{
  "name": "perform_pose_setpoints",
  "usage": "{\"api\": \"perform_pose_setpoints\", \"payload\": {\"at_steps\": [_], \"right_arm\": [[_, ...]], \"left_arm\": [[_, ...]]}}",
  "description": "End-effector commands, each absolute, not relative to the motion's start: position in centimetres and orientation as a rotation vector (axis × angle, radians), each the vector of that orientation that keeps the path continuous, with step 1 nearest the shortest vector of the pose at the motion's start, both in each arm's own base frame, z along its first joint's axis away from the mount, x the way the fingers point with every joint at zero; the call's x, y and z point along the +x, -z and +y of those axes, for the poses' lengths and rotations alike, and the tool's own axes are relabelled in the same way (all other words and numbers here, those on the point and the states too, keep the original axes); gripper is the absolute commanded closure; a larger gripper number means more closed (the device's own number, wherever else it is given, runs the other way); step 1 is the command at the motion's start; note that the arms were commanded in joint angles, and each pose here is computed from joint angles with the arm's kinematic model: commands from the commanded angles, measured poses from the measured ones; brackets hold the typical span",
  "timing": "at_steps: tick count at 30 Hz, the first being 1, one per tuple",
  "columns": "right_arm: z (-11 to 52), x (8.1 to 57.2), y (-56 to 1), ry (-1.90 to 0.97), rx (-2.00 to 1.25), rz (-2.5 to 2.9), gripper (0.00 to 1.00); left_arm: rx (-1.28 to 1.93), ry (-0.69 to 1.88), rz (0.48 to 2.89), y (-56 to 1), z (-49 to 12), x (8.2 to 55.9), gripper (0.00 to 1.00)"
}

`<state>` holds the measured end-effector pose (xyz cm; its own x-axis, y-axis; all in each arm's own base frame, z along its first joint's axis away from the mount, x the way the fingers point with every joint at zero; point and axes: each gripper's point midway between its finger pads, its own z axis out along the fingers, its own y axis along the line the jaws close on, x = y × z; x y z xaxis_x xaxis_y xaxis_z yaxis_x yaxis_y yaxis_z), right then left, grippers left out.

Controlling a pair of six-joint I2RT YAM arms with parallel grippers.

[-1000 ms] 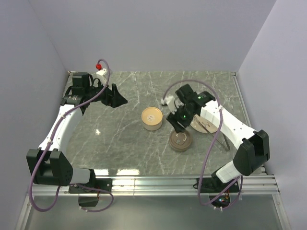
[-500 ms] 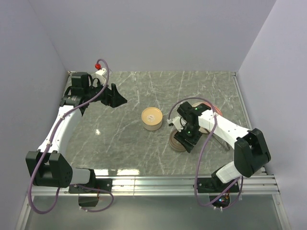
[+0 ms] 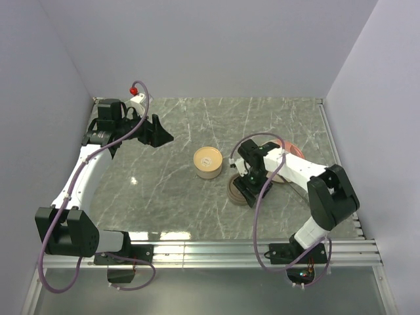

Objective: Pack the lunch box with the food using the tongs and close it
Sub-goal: Move the lunch box

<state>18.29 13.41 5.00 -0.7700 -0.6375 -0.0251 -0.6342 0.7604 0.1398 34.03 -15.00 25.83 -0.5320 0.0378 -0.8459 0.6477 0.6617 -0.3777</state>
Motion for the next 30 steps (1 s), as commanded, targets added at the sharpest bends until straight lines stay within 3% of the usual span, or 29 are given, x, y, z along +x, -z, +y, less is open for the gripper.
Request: {"api": "perform_pose_setpoints", "payload": {"at_steps": [1, 8, 22, 27, 28, 30], "right_arm": [[15.2, 23.4, -5.2, 0.237, 0.978, -3.123, 0.3], [15.2, 27.3, -4.8, 0.287, 0.778, -3.197, 0.3], [17.5, 30.6, -5.9, 0.393, 0.852, -3.21, 0.35], [16.7, 30.3, -7.4, 0.376, 0.887, -3.252, 0.31], [16.5, 30.4, -8.0, 0.38, 0.904, -3.267, 0.3], [16.3, 30.8, -10.1, 0.415, 0.931, -3.321, 0.26]], "left_arm": [[0.537, 0.848, 1.964, -27.1, -14.7, 34.0, 0.17], [0.535, 0.846, 1.962, -27.2, -14.7, 34.0, 0.17], [0.521, 0.842, 1.977, -26.7, -14.6, 34.4, 0.16], [0.469, 0.823, 2.003, -26.4, -14.1, 34.9, 0.12], [0.465, 0.823, 1.999, -26.6, -14.0, 35.1, 0.01], [0.43, 0.812, 2.014, -26.4, -13.6, 35.6, 0.01]]}}
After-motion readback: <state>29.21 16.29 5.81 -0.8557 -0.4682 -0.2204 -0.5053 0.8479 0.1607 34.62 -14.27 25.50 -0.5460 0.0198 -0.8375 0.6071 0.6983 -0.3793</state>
